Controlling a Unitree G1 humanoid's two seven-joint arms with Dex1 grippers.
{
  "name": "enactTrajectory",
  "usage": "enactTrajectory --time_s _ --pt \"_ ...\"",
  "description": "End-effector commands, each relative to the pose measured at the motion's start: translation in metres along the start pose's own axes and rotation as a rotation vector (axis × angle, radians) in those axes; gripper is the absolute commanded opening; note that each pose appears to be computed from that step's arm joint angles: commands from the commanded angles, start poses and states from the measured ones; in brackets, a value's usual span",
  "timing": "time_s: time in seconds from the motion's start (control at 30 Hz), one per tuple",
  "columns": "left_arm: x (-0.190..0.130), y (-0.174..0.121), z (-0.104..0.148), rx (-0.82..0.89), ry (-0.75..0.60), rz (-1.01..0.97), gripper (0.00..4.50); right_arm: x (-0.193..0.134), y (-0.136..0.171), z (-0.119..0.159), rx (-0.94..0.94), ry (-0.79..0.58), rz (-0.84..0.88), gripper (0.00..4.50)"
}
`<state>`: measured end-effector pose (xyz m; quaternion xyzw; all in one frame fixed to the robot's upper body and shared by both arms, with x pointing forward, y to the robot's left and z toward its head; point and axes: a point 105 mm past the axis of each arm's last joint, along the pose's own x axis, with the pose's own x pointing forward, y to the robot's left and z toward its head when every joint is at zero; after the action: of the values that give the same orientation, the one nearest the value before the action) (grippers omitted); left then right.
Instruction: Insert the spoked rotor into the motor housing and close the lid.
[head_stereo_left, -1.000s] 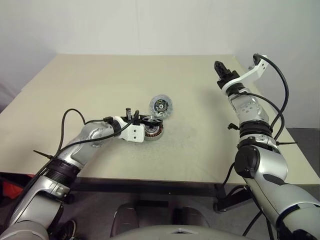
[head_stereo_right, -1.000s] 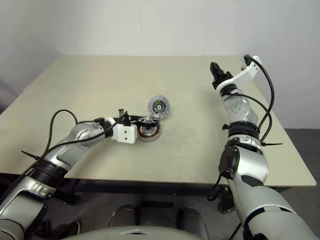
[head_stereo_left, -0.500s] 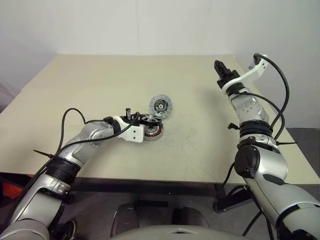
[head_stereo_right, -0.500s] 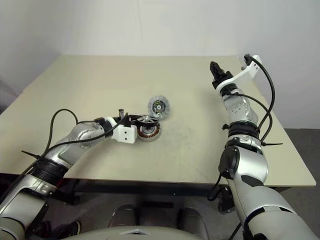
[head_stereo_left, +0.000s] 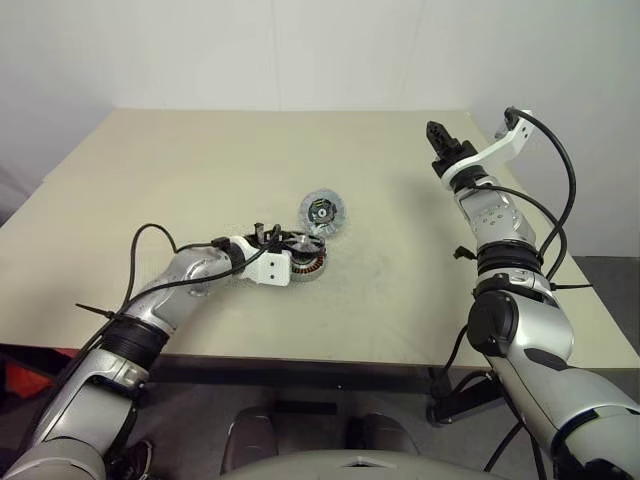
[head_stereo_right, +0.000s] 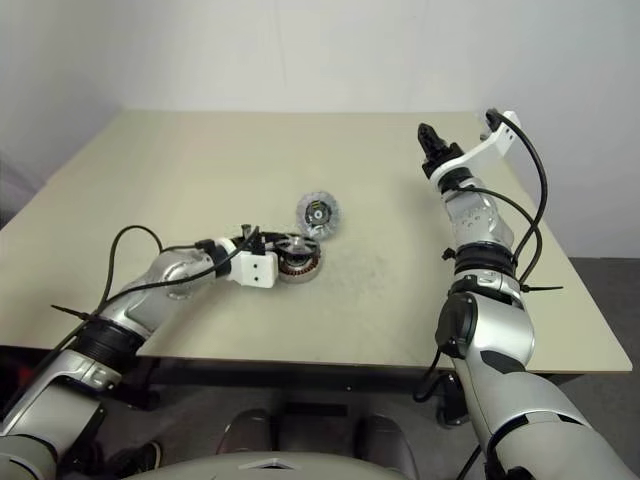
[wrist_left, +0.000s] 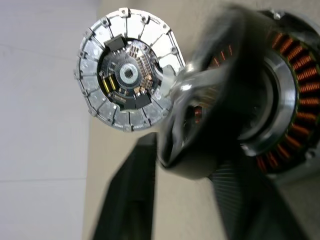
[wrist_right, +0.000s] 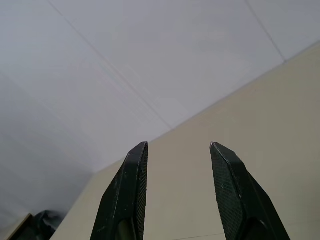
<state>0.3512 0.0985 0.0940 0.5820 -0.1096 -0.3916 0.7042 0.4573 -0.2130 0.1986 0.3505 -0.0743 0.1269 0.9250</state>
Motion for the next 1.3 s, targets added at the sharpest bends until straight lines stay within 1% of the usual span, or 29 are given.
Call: enactTrajectory --time_s 0.03,0.3,0.57,0.77,0.83,0.93,0.97,1.0,1.03,1.07,1.1,1.13,1.2,1.3 --pt "0.000 0.013 -0.002 -0.009 0.017 0.048 2.37 0.006 0.020 0.026 -0.025 -0.083 0.068 2.21" --pt "-0.010 0.015 -0.006 -0.044 0.038 0.053 2.37 0.005 0.019 0.024 -0.025 -0.076 0.063 2.21" --pt "-0.042 0.043 -0.018 -0.152 0.102 0.096 2.37 0.005 0.017 0.021 -0.025 -0.066 0.058 2.21" --pt "-0.055 0.060 -0.018 -0.207 0.118 0.139 2.37 0.006 0.019 0.015 -0.033 -0.035 0.066 2.21" --pt "-0.057 0.071 -0.019 -0.341 0.115 0.209 2.37 0.004 0.020 0.000 -0.132 0.042 0.081 2.21" --pt "-0.059 0.084 -0.021 -0.624 0.092 0.326 2.37 -0.009 0.029 -0.033 -0.324 0.197 0.178 2.21" --pt "-0.059 0.087 -0.019 -0.766 0.065 0.365 2.37 -0.020 0.031 -0.049 -0.433 0.279 0.229 2.21" --pt "-0.058 0.090 -0.018 -0.980 0.022 0.414 2.37 -0.036 0.032 -0.067 -0.575 0.379 0.292 2.21" --pt "-0.057 0.089 -0.015 -1.165 -0.025 0.421 2.37 -0.051 0.033 -0.082 -0.686 0.460 0.351 2.21" --pt "-0.055 0.088 -0.010 -1.281 -0.056 0.411 2.37 -0.062 0.034 -0.092 -0.751 0.512 0.390 2.21" --pt "-0.055 0.084 -0.005 -1.385 -0.084 0.371 2.37 -0.071 0.037 -0.094 -0.789 0.534 0.423 2.21" --pt "-0.056 0.080 0.000 -1.457 -0.107 0.317 2.37 -0.076 0.041 -0.094 -0.810 0.543 0.448 2.21" --pt "-0.061 0.073 0.006 -1.526 -0.134 0.227 2.37 -0.084 0.054 -0.093 -0.845 0.547 0.515 2.21" --pt "-0.071 0.065 0.006 -1.576 -0.129 0.138 2.37 -0.089 0.070 -0.090 -0.895 0.545 0.578 2.21"
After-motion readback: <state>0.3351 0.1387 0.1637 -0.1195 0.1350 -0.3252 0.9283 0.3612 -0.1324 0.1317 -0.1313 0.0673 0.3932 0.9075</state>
